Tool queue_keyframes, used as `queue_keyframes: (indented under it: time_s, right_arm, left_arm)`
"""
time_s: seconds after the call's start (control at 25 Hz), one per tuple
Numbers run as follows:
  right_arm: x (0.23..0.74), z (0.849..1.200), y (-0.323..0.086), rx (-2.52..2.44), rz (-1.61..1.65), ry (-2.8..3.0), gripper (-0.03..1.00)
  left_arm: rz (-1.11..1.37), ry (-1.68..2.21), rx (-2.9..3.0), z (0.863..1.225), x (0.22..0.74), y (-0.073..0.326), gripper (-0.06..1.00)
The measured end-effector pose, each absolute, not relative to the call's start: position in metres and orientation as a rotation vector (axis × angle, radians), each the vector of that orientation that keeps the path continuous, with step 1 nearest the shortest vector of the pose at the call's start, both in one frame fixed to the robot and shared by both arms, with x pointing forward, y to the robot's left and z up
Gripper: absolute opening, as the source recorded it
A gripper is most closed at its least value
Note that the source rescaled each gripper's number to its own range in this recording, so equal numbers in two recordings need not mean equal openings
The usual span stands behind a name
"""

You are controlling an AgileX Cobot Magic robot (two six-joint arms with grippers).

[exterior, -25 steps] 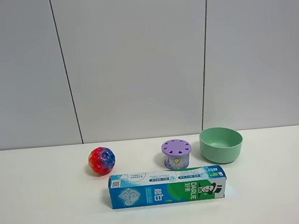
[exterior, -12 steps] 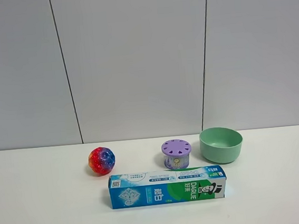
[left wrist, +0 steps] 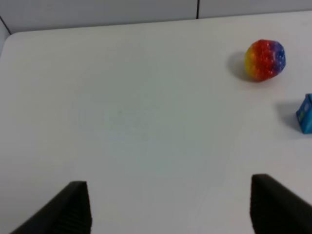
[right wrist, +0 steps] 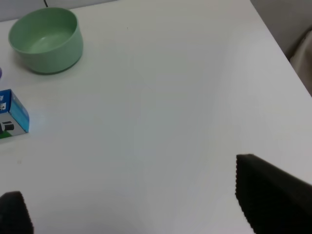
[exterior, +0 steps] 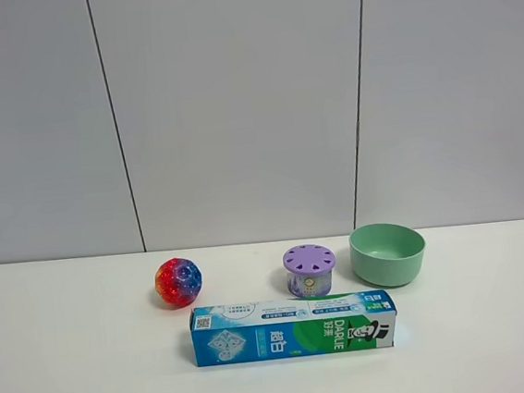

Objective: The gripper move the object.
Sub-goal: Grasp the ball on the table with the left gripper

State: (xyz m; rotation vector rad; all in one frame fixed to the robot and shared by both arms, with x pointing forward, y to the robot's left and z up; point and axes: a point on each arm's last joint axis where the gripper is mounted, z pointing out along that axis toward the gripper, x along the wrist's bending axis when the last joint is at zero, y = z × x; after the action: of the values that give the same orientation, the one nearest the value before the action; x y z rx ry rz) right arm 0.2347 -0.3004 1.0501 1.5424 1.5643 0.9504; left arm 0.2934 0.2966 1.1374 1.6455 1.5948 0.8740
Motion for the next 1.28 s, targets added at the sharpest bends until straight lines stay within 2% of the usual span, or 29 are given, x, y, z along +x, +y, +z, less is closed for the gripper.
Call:
queue_keyframes:
  time_s: [0.12, 0.24, 0.4, 0.48, 0.6, 0.72, 0.84, 1.0, 1.28]
  right_arm:
    - [0.235, 1.05, -0.3, 1.542, 0.95, 1.564, 1.0]
    - [0.235, 1.05, -0.3, 1.542, 0.95, 1.564, 1.0]
    - [0.235, 1.05, -0.3, 1.542, 0.95, 1.564, 1.0]
    - [0.235, 1.05, -0.3, 1.542, 0.95, 1.564, 1.0]
    - [0.235, 1.05, -0.3, 1.542, 0.95, 1.564, 1.0]
    - [0.235, 1.05, -0.3, 1.542, 0.95, 1.564, 1.0]
    - [0.235, 1.05, -0.3, 1.542, 0.95, 1.564, 1.0]
    - [0.235, 1.05, -0.3, 1.542, 0.95, 1.564, 1.0]
    - [0.235, 1.05, -0.3, 1.542, 0.95, 1.564, 1.0]
  left_arm:
    - [0.836, 1.616, 1.721, 1.161, 0.342, 0.304, 0.17]
    - [0.792, 1.627, 1.804, 1.166, 0.401, 0.313, 0.17]
    - [0.646, 1.623, 1.936, 1.137, 0.488, 0.313, 0.17]
    - [0.556, 1.591, 2.046, 1.112, 0.526, 0.304, 0.2]
    - [0.453, 1.497, 2.198, 1.078, 0.569, 0.279, 0.42]
    - [0.387, 1.396, 2.309, 1.048, 0.599, 0.25, 0.73]
    - [0.348, 1.302, 2.374, 1.028, 0.617, 0.224, 0.93]
    - [0.35, 1.13, 2.46, 1.01, 0.629, 0.195, 0.99]
    - [0.408, 1.002, 2.49, 0.98, 0.643, 0.171, 1.0]
